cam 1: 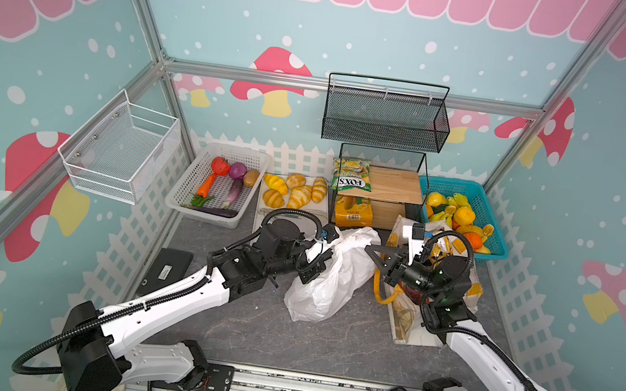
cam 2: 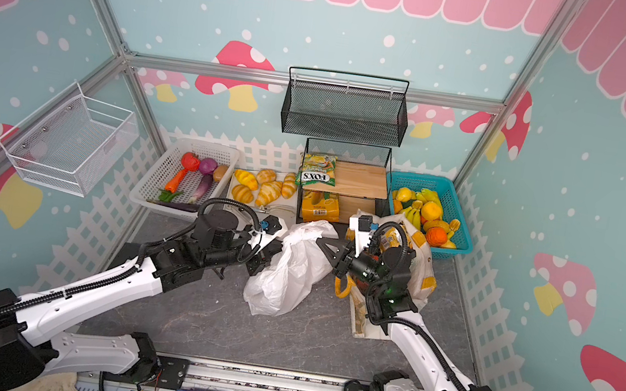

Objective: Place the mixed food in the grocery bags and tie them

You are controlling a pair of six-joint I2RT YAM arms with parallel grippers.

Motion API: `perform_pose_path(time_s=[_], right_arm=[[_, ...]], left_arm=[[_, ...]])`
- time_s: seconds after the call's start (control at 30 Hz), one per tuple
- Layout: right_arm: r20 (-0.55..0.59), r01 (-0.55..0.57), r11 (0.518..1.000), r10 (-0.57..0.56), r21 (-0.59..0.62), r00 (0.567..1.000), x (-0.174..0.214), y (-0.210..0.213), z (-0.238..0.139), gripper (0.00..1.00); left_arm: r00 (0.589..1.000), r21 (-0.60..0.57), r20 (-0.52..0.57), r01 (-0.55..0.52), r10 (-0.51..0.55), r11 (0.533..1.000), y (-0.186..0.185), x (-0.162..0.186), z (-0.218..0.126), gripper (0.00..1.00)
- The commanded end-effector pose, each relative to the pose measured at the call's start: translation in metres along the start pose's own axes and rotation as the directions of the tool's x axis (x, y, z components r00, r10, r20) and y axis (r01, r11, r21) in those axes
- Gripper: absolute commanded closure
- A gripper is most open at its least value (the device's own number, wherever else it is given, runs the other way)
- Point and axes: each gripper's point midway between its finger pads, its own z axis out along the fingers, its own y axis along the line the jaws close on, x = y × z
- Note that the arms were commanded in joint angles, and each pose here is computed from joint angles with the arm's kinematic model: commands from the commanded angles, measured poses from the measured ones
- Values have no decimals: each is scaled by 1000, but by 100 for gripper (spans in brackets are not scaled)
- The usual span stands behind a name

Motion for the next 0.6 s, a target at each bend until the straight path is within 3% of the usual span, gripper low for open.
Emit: perform_pose_path(time_s=[0.0,0.57], right_arm=[[-18,13,999,-12,43,1000,9,-7,-6,100],[-96,104,957,-81,272,992,10,-33,-22,100]], left_arm=[[998,-47,59,18,-15,999,11,-20,-12,100],[994,-153,70,89,-79,984,37,-19,-22,100]])
